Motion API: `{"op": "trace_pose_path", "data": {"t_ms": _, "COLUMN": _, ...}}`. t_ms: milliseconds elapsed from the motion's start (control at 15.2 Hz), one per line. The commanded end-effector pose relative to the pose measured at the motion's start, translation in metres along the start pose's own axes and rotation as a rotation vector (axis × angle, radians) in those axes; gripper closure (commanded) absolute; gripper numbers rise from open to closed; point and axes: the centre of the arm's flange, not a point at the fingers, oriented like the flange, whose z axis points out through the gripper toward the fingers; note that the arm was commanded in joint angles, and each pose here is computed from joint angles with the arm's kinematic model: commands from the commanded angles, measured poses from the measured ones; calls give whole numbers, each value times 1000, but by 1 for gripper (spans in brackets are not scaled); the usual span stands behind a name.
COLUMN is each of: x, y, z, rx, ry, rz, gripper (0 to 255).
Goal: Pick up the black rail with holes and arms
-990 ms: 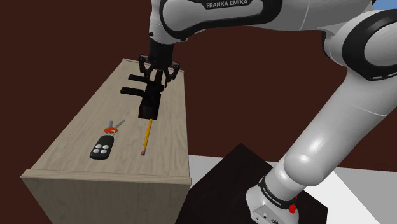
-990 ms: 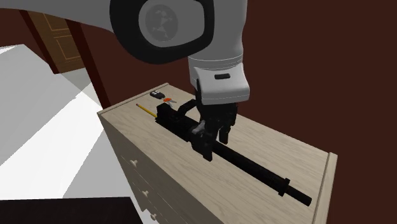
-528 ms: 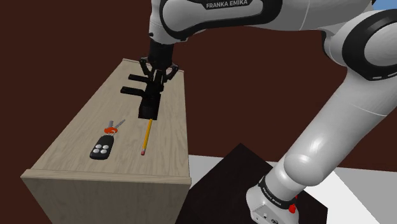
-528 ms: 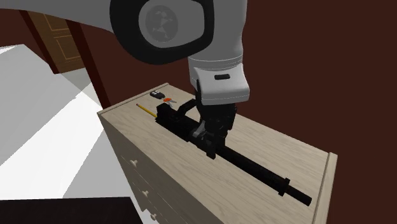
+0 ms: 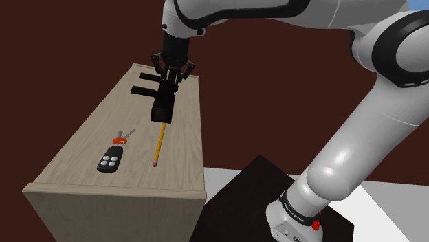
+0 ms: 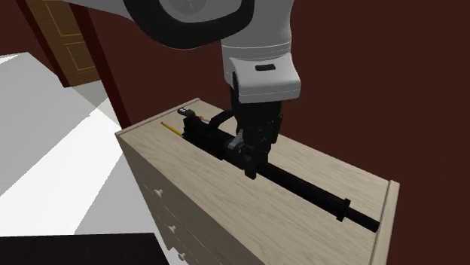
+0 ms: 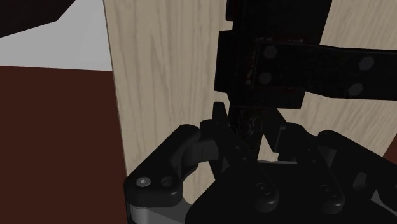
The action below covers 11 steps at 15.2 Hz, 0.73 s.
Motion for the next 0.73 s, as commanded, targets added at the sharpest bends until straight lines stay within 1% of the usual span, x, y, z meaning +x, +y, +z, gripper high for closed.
{"op": "trace_pose_path", "data": {"t_ms": 0, "x": 0, "y": -1, "z": -10, "rx": 0, "ry": 0, "rz": 0, "gripper": 255}}
{"op": "trace_pose_path", "data": {"t_ms": 528, "x": 4, "y": -1, "z": -52, "rx": 0, "ry": 0, "rz": 0, "gripper": 255}}
{"op": "trace_pose_path", "data": {"t_ms": 660, "x": 4, "y": -1, "z": -53, "rx": 0, "ry": 0, "rz": 0, "gripper": 255}}
